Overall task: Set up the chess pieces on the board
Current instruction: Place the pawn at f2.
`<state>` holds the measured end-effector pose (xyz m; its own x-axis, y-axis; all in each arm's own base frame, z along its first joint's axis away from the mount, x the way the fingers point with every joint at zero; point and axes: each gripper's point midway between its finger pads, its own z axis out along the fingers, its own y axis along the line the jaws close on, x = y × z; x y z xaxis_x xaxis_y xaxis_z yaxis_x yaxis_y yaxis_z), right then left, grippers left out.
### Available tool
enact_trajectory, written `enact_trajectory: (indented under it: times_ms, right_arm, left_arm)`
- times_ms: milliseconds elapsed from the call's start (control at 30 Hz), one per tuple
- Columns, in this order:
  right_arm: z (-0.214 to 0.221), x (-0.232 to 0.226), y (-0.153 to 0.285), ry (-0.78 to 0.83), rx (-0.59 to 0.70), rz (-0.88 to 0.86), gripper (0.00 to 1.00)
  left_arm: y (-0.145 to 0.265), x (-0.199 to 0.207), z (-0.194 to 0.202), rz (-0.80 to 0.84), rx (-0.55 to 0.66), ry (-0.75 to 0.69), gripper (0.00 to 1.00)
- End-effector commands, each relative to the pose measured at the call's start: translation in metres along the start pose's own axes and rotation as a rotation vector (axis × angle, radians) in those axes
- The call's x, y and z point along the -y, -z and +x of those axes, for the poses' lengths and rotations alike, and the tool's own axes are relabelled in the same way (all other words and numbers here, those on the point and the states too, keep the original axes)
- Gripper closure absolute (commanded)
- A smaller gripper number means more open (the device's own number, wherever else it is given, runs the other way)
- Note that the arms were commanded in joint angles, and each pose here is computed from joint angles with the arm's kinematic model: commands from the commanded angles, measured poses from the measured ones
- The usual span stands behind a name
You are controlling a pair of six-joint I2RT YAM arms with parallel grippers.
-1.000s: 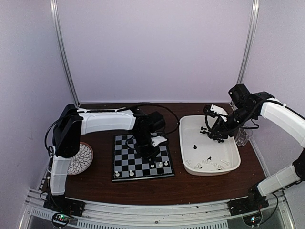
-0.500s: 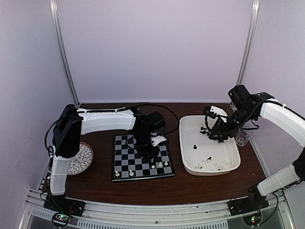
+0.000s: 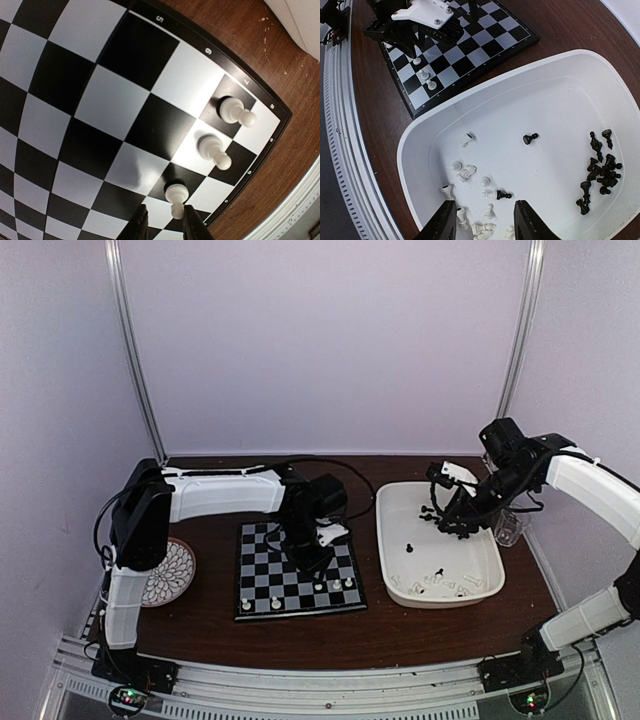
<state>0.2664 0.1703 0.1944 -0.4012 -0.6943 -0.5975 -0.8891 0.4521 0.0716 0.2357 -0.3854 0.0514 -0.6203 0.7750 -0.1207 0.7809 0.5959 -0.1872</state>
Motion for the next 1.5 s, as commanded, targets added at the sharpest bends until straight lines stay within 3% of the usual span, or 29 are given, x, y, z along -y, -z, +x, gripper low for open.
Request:
enact_trajectory:
  times_ms: [0, 833, 1267, 1467]
  right_arm:
    - [0.0, 0.001, 0.006, 0.014, 0.013, 0.028, 0.57]
    - [0.001, 0.0, 0.004, 0.015, 0.014, 0.023, 0.57]
    - [0.001, 0.0, 0.006, 0.011, 0.013, 0.022, 0.58]
    - [-0.001, -0.001, 0.01, 0.002, 0.021, 0.032, 0.58]
  left_arm:
    - [0.0, 0.002, -0.006, -0.004, 0.015, -0.01, 0.75]
    - [-0.009, 0.006, -0.007, 0.007, 0.006, -0.004, 0.74]
    - [-0.007, 0.022, -0.012, 0.098, 0.042, -0.005, 0.64]
    - [0.023, 0.017, -0.021, 0.043, 0.115, -0.022, 0.63]
